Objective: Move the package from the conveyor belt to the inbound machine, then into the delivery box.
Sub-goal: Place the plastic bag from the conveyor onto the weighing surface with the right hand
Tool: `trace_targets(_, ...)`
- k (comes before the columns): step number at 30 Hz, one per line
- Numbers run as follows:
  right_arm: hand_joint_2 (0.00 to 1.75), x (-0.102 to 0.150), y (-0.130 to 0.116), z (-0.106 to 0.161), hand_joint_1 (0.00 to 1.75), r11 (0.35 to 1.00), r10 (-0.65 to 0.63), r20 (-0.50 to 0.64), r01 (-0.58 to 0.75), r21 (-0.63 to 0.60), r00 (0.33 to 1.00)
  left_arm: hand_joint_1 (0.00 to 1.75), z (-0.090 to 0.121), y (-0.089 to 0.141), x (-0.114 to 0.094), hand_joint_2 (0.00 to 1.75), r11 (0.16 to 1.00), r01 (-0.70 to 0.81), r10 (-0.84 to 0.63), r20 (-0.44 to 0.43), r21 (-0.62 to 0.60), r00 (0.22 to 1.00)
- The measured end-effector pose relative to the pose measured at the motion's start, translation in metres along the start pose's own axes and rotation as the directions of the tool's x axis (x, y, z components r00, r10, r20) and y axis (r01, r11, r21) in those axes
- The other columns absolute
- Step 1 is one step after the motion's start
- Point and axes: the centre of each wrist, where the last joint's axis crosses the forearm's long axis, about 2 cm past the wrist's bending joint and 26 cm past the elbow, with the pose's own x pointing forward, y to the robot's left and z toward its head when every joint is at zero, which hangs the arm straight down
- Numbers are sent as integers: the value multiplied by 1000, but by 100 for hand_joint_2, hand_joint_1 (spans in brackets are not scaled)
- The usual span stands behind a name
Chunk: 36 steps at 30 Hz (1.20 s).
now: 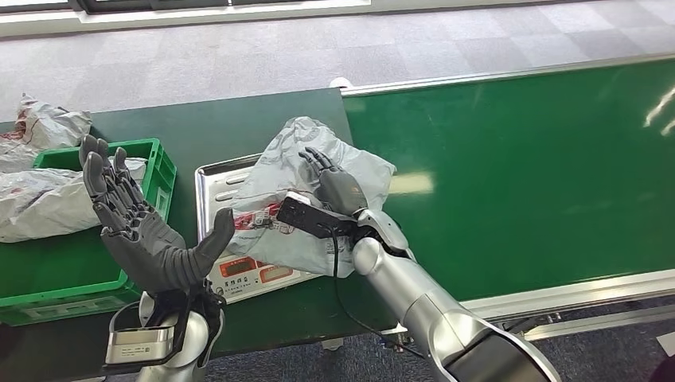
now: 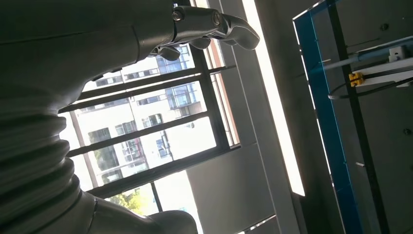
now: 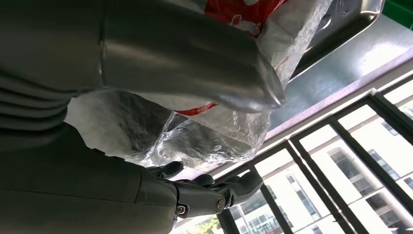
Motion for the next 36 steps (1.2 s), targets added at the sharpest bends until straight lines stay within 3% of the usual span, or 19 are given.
trace_targets(2, 0, 0, -1, 1, 0, 999, -43, 35, 43, 0, 998, 0, 0, 0, 0, 175, 1000, 1, -1, 0, -1, 1000)
trace_targets(4, 0, 2, -3, 1, 0, 982, -191, 130, 190, 21, 973, 0, 1, 0, 0, 175, 1000, 0, 0, -1, -5, 1000)
trace_targets(5, 0, 4, -5, 1, 0, 952, -304, 194, 301, 49, 933, 0, 1, 0, 0, 175, 1000, -4, 4, -2, -10, 1000)
trace_targets(7, 0, 12, -15, 2, 0, 847, -528, 315, 514, 135, 789, 0, 2, 1, 0, 175, 1000, -13, 13, -3, -24, 1000)
trace_targets(9, 0, 19, -29, 6, 0, 754, -647, 402, 622, 210, 648, 0, 2, 1, 0, 175, 999, -18, 18, -4, -37, 1000)
trace_targets(12, 0, 26, -48, 16, 0, 722, -667, 490, 650, 237, 561, 0, 5, 1, 0, 175, 999, -15, 15, -8, -44, 1000)
trace_targets(19, 0, 32, -69, 33, 0, 766, -583, 598, 616, 181, 550, 0, 10, 3, 2, 175, 999, -8, 8, -18, -45, 1000)
trace_targets(25, 0, 46, -78, 54, 0, 746, -573, 714, 617, 251, 402, 0, 15, 7, 0, 175, 998, -5, 3, -36, -56, 999)
trace_targets(27, 0, 52, -82, 60, 0, 760, -545, 739, 607, 234, 397, 0, 15, 8, -1, 175, 997, -3, -1, -54, -73, 999)
trace_targets(31, 175, 67, -95, 78, 0, 833, -348, 798, 553, 23, 492, 0, 17, 10, -14, 175, 969, 81, -125, -180, -234, 976)
trace_targets(34, 175, 85, -105, 91, 0, 860, -88, 792, 447, -245, 604, 0, 16, 8, -34, 175, 902, 175, -281, -230, -395, 932)
trace_targets(36, 175, 99, -106, 98, 0, 845, 70, 764, 369, -387, 641, 0, 12, 2, -50, 175, 842, 212, -359, -223, -496, 906)
